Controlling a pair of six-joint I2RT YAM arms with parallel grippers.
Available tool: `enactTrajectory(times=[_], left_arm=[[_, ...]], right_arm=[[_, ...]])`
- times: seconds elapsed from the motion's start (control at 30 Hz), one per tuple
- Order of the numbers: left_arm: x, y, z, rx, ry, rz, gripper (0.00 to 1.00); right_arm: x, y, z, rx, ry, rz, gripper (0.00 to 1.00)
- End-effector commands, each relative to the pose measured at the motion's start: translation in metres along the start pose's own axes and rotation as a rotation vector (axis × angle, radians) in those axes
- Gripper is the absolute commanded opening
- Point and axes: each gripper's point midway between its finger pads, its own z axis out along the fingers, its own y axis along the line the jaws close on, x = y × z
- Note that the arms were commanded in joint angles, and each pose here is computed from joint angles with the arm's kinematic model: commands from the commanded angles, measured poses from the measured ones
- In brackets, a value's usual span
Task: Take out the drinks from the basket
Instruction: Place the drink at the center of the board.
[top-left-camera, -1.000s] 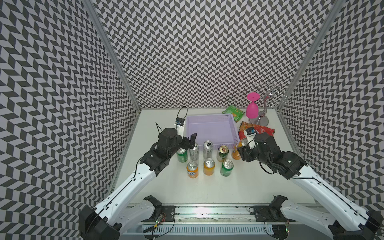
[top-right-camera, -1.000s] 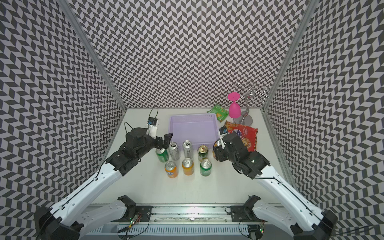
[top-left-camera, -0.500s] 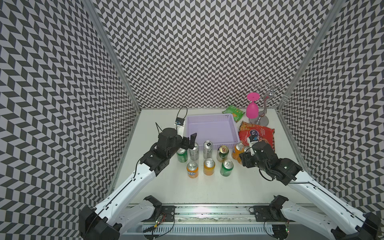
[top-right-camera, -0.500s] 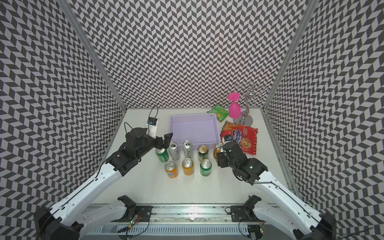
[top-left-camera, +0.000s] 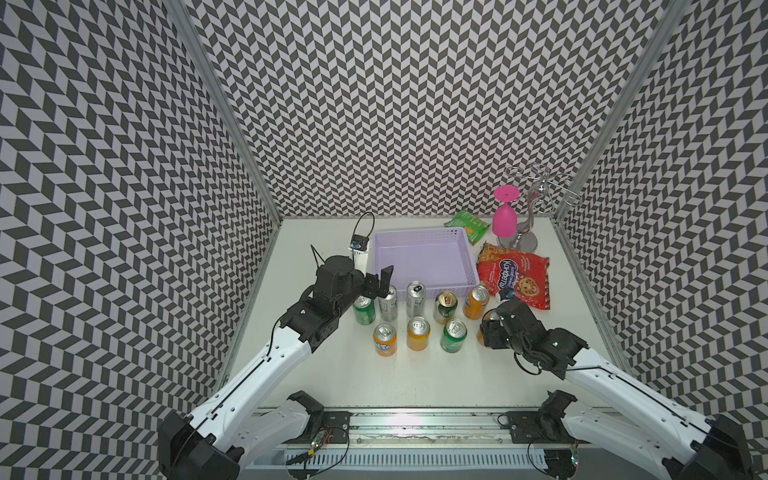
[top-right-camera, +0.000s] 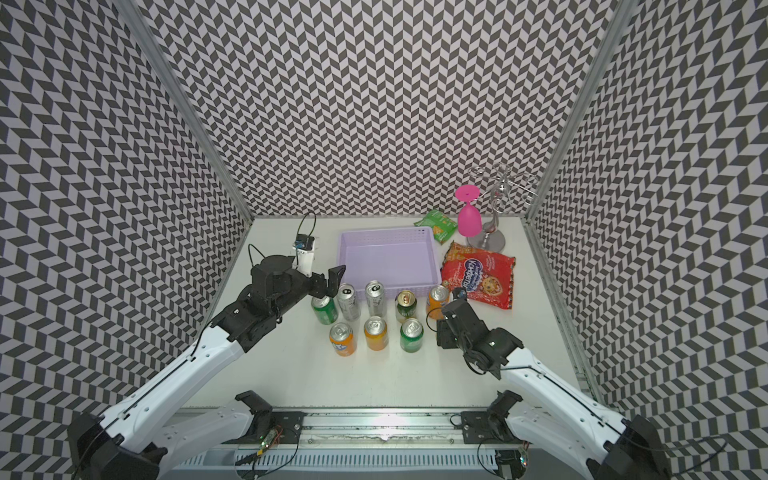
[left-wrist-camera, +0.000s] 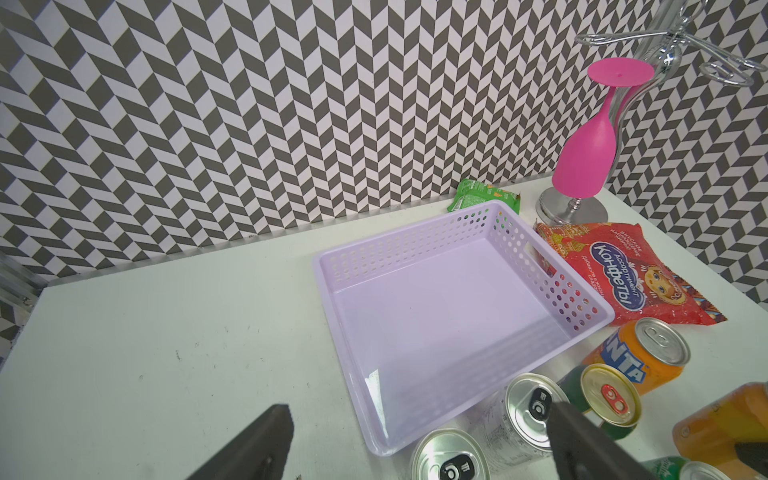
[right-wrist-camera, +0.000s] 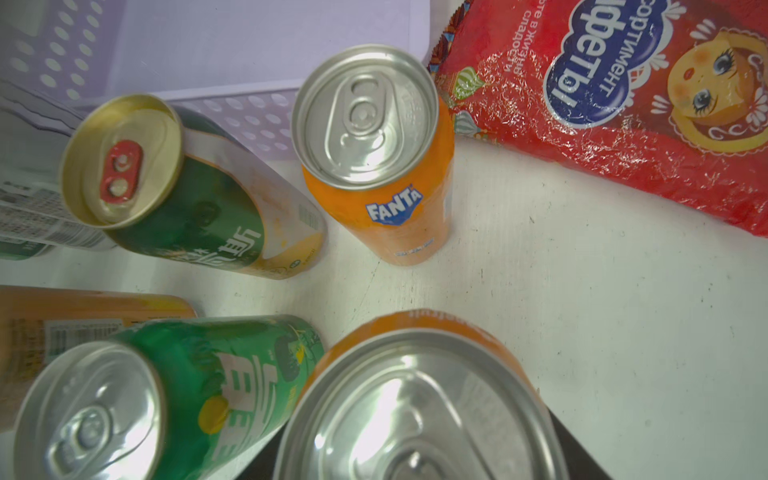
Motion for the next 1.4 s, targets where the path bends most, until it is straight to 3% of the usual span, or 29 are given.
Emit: enactTrajectory(times=[0.0, 0.47, 1.03, 1.37], left_arm=[[-0.009, 0.003, -0.002, -0.009, -0.033, -0.005, 0.99], [-0.012, 0.003, -0.006, -0.008, -0.045, -0.007, 0.99], [-0.015, 0.006, -0.009, -0.017, -0.055, -0.008, 0.99], [-0.019, 0.009, -0.013, -0.031, -0.077, -0.019, 0.99]], right_arm=[[-0.035, 0.019, -0.005, -0.081, -0.145, 0.070, 0.54], [-0.019, 0.018, 0.011, -0.073, -0.117, 0.071, 0.59], [-0.018, 0.019, 0.007, -0.085, -0.121, 0.062, 0.80], [-0.041, 0.021, -0.014, -0.093, -0.184, 0.055, 0.97]])
